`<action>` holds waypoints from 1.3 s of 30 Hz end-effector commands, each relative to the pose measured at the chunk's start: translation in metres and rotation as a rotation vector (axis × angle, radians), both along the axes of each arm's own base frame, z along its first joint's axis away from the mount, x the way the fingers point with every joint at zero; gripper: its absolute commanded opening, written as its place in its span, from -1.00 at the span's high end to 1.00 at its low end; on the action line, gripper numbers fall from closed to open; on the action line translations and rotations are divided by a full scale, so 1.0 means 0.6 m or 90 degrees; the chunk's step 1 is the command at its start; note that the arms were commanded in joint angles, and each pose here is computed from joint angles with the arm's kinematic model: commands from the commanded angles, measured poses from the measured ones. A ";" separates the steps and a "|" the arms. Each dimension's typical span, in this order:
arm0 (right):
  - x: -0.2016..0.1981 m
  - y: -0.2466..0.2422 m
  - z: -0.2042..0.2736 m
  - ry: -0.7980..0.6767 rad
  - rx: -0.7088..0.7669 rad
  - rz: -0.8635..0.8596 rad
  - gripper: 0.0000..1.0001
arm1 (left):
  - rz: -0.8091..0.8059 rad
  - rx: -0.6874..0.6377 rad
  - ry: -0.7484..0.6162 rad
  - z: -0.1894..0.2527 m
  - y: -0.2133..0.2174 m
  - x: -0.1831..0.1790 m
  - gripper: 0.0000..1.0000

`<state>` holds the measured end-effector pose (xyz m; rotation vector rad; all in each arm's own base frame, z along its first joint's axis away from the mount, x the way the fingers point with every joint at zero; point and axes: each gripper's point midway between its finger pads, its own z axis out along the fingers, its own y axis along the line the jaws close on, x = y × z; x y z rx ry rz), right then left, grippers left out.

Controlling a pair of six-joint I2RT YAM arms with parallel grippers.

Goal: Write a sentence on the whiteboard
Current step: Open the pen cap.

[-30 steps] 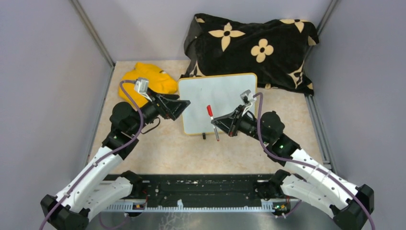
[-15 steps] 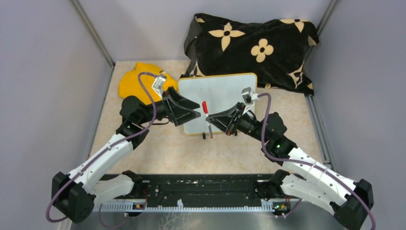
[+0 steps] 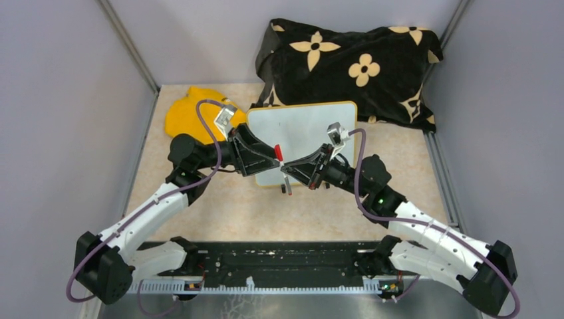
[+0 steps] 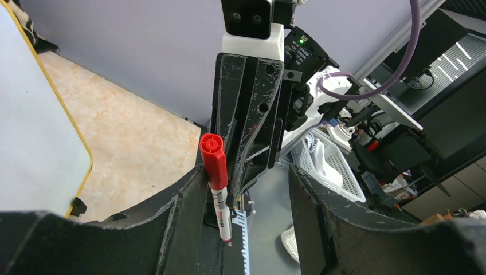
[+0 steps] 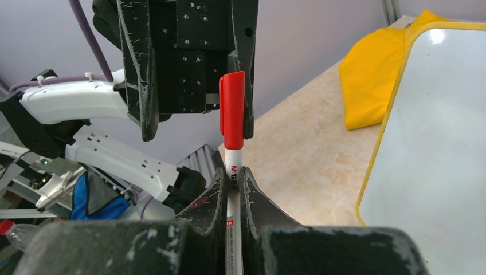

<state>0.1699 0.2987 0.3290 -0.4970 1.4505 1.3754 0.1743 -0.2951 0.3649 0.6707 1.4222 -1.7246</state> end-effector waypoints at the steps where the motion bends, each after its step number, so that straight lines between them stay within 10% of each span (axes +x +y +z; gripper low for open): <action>1: -0.012 0.002 0.062 -0.055 0.048 0.014 1.00 | -0.031 -0.017 -0.044 0.023 -0.003 -0.016 -0.19; 14: -0.016 0.016 0.051 -0.055 0.029 0.026 1.00 | -0.042 -0.022 -0.052 0.021 -0.009 -0.020 0.20; 24: -0.024 0.020 0.039 -0.044 0.013 0.042 1.00 | -0.030 -0.024 -0.061 0.016 -0.006 -0.021 1.00; 30: -0.032 0.019 0.040 -0.012 0.042 0.057 -0.09 | -0.018 -0.035 -0.071 0.021 0.001 -0.025 1.00; 39: -0.028 0.035 0.059 0.016 0.087 0.078 -0.22 | -0.021 -0.041 -0.067 0.021 0.003 -0.030 1.00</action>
